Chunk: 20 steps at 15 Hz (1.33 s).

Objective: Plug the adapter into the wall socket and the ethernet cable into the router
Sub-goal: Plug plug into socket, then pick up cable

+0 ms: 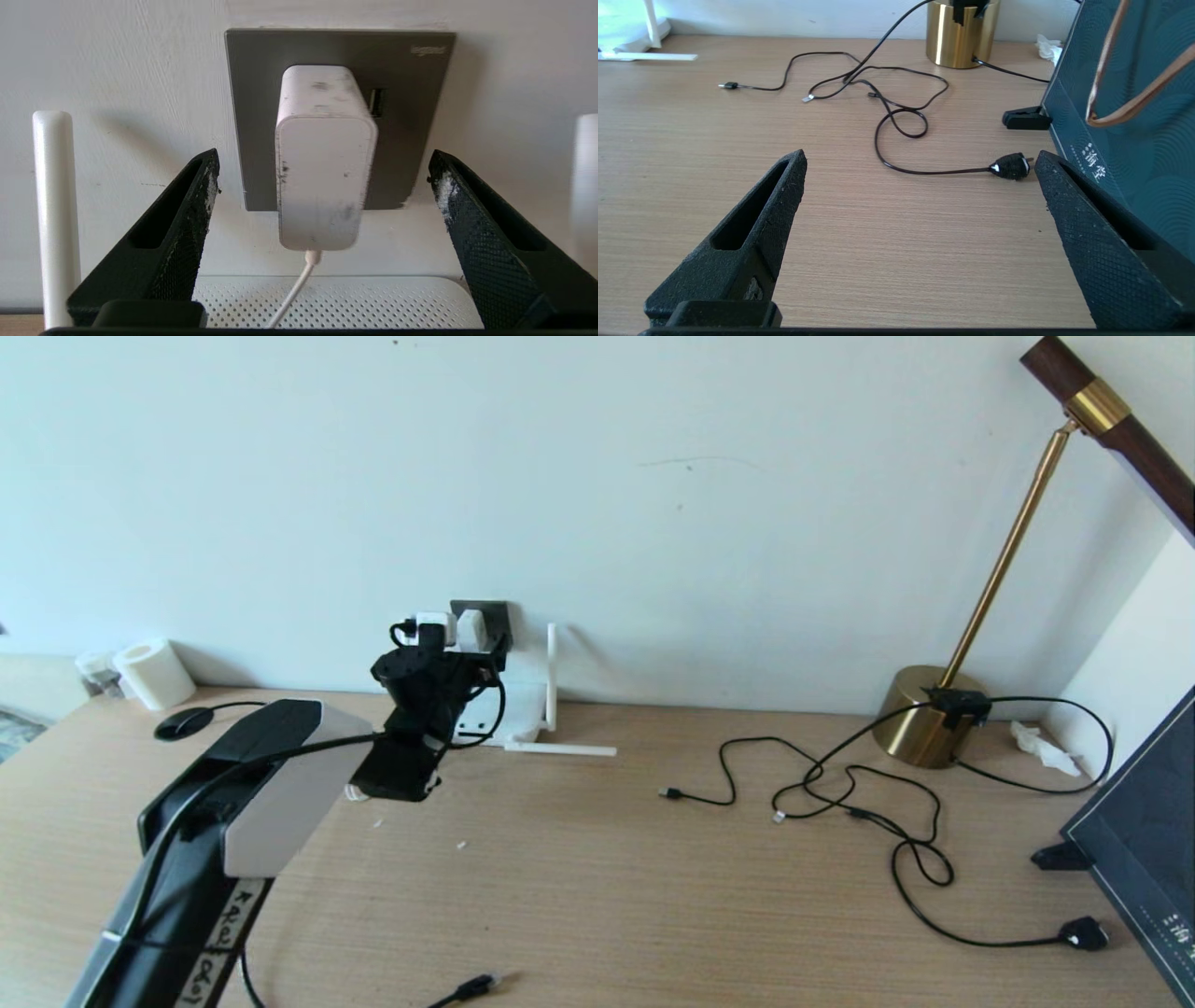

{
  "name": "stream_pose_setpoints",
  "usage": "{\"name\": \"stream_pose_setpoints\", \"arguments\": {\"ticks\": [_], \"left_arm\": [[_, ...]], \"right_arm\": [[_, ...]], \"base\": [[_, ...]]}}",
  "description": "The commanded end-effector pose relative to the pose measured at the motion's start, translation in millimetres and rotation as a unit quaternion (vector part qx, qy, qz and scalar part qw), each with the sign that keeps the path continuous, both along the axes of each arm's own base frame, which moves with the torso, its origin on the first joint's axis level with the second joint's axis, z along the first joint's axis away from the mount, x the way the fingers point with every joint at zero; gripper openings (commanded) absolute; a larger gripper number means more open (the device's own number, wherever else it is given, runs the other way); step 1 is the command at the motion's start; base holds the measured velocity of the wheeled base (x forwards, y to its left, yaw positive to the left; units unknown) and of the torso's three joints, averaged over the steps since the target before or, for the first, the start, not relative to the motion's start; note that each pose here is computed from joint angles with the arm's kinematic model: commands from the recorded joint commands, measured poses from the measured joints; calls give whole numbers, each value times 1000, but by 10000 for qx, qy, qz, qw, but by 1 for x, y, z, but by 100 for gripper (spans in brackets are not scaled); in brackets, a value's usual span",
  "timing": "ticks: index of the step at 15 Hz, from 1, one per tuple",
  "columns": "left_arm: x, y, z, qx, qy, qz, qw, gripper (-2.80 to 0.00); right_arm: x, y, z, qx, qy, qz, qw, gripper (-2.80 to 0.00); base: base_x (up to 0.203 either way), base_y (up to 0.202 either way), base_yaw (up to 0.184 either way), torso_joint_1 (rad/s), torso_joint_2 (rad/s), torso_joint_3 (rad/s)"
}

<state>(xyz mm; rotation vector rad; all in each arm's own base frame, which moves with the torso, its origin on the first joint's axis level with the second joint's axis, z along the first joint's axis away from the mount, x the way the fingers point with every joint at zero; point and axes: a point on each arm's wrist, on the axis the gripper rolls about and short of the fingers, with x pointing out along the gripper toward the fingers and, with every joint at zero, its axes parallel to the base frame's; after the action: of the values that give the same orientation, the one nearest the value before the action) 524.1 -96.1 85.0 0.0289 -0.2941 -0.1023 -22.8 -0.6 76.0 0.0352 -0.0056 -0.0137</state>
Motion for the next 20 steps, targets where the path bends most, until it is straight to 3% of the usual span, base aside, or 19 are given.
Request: {"name": "stream_pose_setpoints", "arguments": {"ticks": [1,5,11,12,15,17,18,20], "left_arm": [[-16,-4,12,6,34,-75,10000,0],[-53,0,22,37,217,-97,9997,0],[-148,20,85,-90,72,-103,9999,0],[-166,25,88,-90,161,-90,9998,-280],[-217,39,85,-48,415,-102,9991,-280],[-254,46,91,170,461,-589,9971,-280],[-269,50,91,402,622,-944,9928,-280],[-293,56,81,867,1542,-1371,9746,-280]], "right_arm": [[0,0,0,1,4,0,10000,0],[0,0,0,1,4,0,10000,0],[0,0,0,1,4,0,10000,0],[0,0,0,1,4,0,10000,0],[0,0,0,1,4,0,10000,0],[0,0,0,1,4,0,10000,0],[0,0,0,1,4,0,10000,0],[0,0,0,1,4,0,10000,0]], "base": [[0,0,0,0,0,0],[0,0,0,0,0,0],[0,0,0,0,0,0],[0,0,0,0,0,0],[0,0,0,0,0,0],[0,0,0,0,0,0],[0,0,0,0,0,0],[0,0,0,0,0,0]]}}
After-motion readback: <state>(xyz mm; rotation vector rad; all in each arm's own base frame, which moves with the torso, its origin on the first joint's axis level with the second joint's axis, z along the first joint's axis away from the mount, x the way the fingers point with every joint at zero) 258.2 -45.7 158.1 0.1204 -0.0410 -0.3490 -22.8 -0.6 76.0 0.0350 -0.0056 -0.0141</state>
